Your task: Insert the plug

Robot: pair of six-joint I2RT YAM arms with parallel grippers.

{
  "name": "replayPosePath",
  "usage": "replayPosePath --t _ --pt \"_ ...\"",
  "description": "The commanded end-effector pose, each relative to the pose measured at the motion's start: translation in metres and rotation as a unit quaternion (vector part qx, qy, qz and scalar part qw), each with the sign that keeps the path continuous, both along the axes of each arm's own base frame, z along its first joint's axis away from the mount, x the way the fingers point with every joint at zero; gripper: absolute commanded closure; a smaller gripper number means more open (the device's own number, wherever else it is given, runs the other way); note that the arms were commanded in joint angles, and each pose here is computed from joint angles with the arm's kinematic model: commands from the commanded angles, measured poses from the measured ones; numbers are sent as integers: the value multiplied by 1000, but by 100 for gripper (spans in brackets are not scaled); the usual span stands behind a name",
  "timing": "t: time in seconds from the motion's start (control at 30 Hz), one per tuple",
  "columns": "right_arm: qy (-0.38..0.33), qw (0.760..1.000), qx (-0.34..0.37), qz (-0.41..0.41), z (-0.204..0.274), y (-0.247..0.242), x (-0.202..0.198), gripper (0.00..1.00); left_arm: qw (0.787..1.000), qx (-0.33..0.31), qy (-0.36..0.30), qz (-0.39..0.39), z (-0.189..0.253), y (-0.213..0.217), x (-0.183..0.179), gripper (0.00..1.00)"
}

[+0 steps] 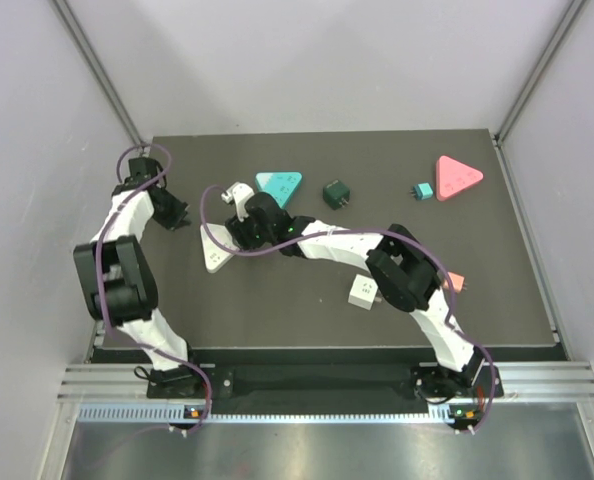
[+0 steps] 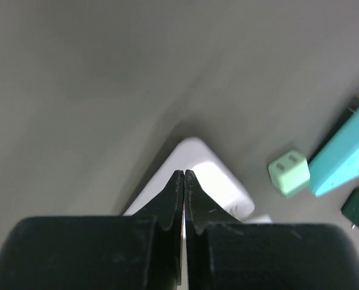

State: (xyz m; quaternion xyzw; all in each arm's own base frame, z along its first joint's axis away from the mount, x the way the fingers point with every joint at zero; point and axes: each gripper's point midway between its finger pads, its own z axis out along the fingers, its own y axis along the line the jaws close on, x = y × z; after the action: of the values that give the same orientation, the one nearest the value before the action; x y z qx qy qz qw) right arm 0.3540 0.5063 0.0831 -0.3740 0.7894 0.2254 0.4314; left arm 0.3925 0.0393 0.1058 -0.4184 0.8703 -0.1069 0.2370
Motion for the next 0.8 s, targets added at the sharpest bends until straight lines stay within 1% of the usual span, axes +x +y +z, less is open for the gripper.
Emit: replayPosePath --t 0.0,0.03,0.07,0.13,0.17,0.3,0.33,0.37,0.6,0.77 --pt "82 986 -146 12 -82 -48 -38 100 1000 -26 1 6 -13 0 28 100" --pt "81 986 -147 14 -81 -47 -38 100 999 -39 14 2 -26 -3 32 100" --pt "75 987 -140 16 -73 -41 -33 100 999 -44 18 0 -29 -4 34 100" --pt "78 985 -150 17 -76 -41 -32 100 998 -47 30 -3 -42 -6 36 100" --pt "72 987 -144 19 -68 -36 -27 100 998 -49 36 -5 -47 -8 35 100" --pt "81 985 -154 22 -74 -32 -23 100 998 -52 44 -10 -62 -12 34 100" --pt "84 984 -156 22 -76 -32 -23 100 997 -55 44 -11 -64 -12 35 100" --pt "72 984 -159 32 -71 -30 -20 100 997 -59 47 -14 -66 -15 33 100" --pt "81 982 -165 33 -81 -24 -13 100 995 -76 53 -23 -78 -31 28 100" --pt "86 982 -167 33 -84 -17 -10 100 995 -76 56 -32 -81 -42 27 100"
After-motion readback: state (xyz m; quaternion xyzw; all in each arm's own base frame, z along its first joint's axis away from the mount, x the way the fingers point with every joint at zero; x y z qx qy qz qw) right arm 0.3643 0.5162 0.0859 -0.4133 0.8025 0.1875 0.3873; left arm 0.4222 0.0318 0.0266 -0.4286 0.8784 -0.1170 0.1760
